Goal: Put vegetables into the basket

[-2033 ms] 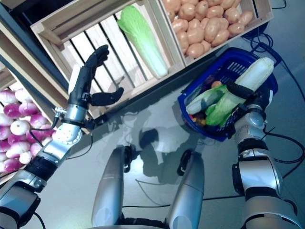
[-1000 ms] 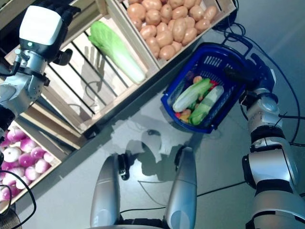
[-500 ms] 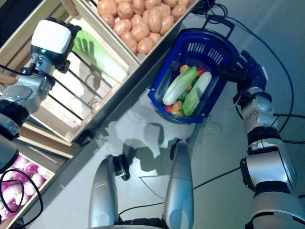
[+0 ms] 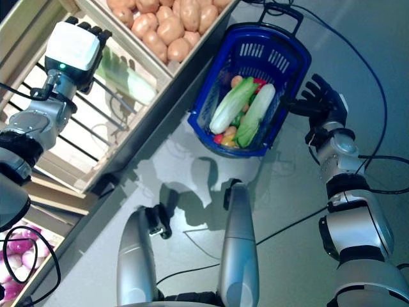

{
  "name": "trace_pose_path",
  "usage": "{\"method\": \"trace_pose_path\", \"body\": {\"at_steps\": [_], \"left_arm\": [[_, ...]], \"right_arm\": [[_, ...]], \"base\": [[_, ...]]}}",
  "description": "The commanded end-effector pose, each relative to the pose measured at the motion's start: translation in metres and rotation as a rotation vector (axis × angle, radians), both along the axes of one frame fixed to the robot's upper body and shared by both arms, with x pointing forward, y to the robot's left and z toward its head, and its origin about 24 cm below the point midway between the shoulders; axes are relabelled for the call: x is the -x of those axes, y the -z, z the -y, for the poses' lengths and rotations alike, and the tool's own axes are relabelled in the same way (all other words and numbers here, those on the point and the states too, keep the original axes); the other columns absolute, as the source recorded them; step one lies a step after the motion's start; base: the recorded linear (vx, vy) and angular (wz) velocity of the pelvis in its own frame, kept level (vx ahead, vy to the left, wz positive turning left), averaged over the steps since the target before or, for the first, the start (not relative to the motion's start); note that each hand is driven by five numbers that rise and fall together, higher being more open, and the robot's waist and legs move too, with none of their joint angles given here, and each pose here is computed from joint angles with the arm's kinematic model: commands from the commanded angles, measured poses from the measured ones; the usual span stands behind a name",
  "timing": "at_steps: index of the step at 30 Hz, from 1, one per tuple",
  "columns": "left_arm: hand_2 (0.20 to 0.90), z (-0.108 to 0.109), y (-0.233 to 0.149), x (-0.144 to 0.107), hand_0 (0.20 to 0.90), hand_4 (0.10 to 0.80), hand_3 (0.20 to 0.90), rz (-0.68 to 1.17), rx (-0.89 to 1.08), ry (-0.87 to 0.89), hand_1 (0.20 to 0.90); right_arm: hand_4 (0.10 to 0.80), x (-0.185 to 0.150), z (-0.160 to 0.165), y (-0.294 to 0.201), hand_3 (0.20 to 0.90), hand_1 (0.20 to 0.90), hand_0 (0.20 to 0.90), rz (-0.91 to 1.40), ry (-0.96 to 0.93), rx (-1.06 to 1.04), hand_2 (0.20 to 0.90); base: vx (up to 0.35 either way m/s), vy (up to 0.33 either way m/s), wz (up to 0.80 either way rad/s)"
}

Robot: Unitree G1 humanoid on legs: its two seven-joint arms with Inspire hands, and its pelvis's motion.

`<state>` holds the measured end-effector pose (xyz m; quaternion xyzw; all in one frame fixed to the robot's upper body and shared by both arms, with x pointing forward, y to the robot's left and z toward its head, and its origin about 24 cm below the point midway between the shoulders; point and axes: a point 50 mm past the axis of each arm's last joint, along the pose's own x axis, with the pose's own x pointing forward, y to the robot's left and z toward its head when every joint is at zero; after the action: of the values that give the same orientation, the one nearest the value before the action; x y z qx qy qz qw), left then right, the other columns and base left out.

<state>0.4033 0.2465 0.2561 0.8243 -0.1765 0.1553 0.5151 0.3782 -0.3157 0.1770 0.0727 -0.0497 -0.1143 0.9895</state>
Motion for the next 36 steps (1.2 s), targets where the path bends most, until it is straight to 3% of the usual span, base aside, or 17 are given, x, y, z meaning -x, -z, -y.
{"method": "trace_pose_path", "body": {"at_steps": [1,11,25,34,36], "left_arm": [[0.900,-0.018,-0.080,0.012,0.900,0.800,0.900,0.227,-0.012,-0.131,0.900],[0.900,-0.021,-0.075,0.010,0.900,0.800,0.900,0.169,-0.041,-0.177,0.900],[0.900,0.005,-0.073,0.002,0.900,0.800,0.900,0.077,-0.252,-0.114,0.900],[0.900,0.011,-0.079,0.000,0.900,0.800,0.900,0.051,-0.204,-0.134,0.900],[0.900,0.003,-0.079,0.000,0.900,0.800,0.900,0.026,-0.118,-0.194,0.900]], "right_arm": [[0.800,-0.001,-0.008,-0.032,0.900,0.900,0.900,0.218,-0.051,-0.063,0.900],[0.800,0.002,-0.007,-0.032,0.900,0.900,0.900,0.255,-0.045,-0.088,0.900],[0.800,0.006,-0.005,-0.051,0.900,0.900,0.900,0.341,-0.033,-0.121,0.900],[0.800,0.007,-0.010,-0.057,0.900,0.900,0.900,0.385,-0.088,-0.138,0.900],[0.800,0.006,-0.019,-0.062,0.900,0.900,0.900,0.425,-0.144,-0.158,0.900]], "base": [[-0.022,0.013,-0.05],[-0.009,0.001,-0.01],[-0.017,0.011,-0.03],[-0.016,0.009,-0.04],[0.000,0.000,0.00]]}}
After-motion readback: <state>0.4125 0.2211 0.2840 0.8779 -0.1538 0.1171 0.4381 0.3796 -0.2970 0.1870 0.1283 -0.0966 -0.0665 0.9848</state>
